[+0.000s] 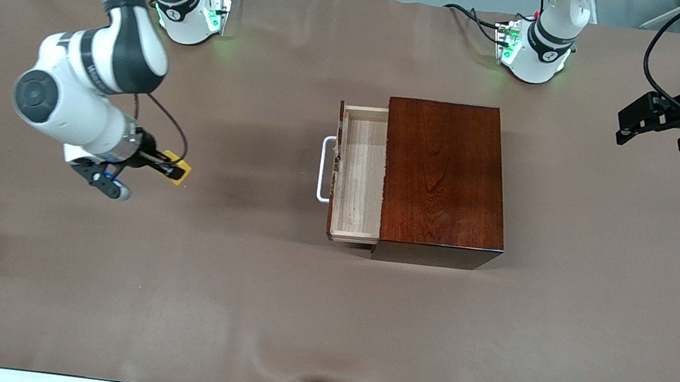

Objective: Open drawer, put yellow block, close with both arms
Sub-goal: 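Carry the yellow cube with the right gripper over the open drawer, then lower the cube into the drawer and open the right gripper, then withdraw the right gripper while the left gripper moves to the drawer front, then push the drawer shut with the left gripper while the right arm retracts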

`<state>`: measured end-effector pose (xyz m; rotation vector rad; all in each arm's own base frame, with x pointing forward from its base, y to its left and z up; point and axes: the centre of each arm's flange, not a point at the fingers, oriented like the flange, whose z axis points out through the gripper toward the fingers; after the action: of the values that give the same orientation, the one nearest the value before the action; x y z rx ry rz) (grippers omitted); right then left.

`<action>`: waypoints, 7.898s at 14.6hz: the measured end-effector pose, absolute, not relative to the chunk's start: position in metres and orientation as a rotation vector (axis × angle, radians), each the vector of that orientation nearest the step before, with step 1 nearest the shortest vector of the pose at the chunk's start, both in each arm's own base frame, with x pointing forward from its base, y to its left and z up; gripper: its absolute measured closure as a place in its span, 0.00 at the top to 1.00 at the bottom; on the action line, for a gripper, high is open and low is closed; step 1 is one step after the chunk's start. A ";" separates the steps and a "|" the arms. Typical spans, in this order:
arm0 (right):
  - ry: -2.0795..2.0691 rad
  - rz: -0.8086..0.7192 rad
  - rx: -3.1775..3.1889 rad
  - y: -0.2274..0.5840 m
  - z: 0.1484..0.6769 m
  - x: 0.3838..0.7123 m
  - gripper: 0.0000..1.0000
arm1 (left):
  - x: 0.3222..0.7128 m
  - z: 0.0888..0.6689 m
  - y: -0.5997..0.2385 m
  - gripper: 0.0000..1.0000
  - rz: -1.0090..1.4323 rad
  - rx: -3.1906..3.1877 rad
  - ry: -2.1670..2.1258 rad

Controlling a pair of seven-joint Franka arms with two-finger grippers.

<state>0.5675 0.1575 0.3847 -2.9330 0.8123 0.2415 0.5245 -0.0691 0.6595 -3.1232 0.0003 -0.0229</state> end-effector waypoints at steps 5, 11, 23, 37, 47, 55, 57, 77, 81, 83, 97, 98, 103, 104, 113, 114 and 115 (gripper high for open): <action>1.018 0.208 -2.873 0.244 0.410 0.549 0.56 | 0.527 0.653 -0.058 1.00 -0.002 -3.122 -0.033; 1.174 0.165 -2.787 0.306 0.441 0.533 0.56 | 0.529 0.653 -0.040 1.00 -0.001 -3.121 -0.085; 1.652 0.196 -2.536 0.432 0.440 0.501 0.56 | 0.530 0.656 -0.025 1.00 -0.010 -3.120 -0.130; 1.929 0.223 -2.379 0.518 0.379 0.467 0.56 | 0.533 0.652 -0.017 1.00 -0.008 -3.121 -0.151; 2.022 0.218 -2.305 0.528 0.339 0.477 0.56 | 0.533 0.651 -0.021 1.00 -0.005 -3.121 -0.141; 2.061 0.221 -2.285 0.530 0.332 0.475 0.60 | 0.532 0.651 -0.043 1.00 -0.004 -3.123 -0.078; 2.063 0.219 -2.277 0.530 0.334 0.477 0.74 | 0.531 0.650 -0.059 1.00 -0.001 -3.123 -0.032; 1.861 0.180 -2.390 0.425 0.457 0.585 1.00 | 0.510 0.524 -0.379 1.00 0.042 -3.191 -0.176; 1.766 0.163 -2.447 0.387 0.475 0.603 1.00 | 0.496 0.493 -0.455 1.00 -0.020 -3.187 -0.420; 1.712 0.167 -2.495 0.367 0.484 0.608 1.00 | 0.490 0.473 -0.492 1.00 -0.071 -3.177 -0.540; 1.131 0.197 -2.846 0.232 0.542 0.627 1.00 | 0.446 0.309 -0.630 1.00 -0.379 -3.008 -1.350; 1.088 0.196 -2.866 0.223 0.545 0.627 1.00 | 0.446 0.304 -0.631 1.00 -0.385 -2.994 -1.367; 0.904 0.225 -2.928 0.163 0.567 0.626 1.00 | 0.448 0.294 -0.630 1.00 -0.396 -2.971 -1.379; 0.870 0.232 -2.937 0.152 0.572 0.625 1.00 | 0.449 0.295 -0.629 1.00 -0.398 -2.965 -1.381; 0.557 0.279 -3.011 0.084 0.600 0.609 1.00 | 0.456 0.297 -0.615 1.00 -0.400 -2.845 -1.407; 0.530 0.278 -3.022 0.077 0.603 0.607 1.00 | 0.457 0.297 -0.612 1.00 -0.402 -2.822 -1.411; 0.499 0.277 -3.036 0.072 0.606 0.605 1.00 | 0.460 0.296 -0.608 1.00 -0.405 -2.801 -1.414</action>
<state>0.6054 0.0716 0.6057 -3.0362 0.4990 0.2774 0.4598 -0.6079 0.2963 -2.8009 -1.4140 -0.4048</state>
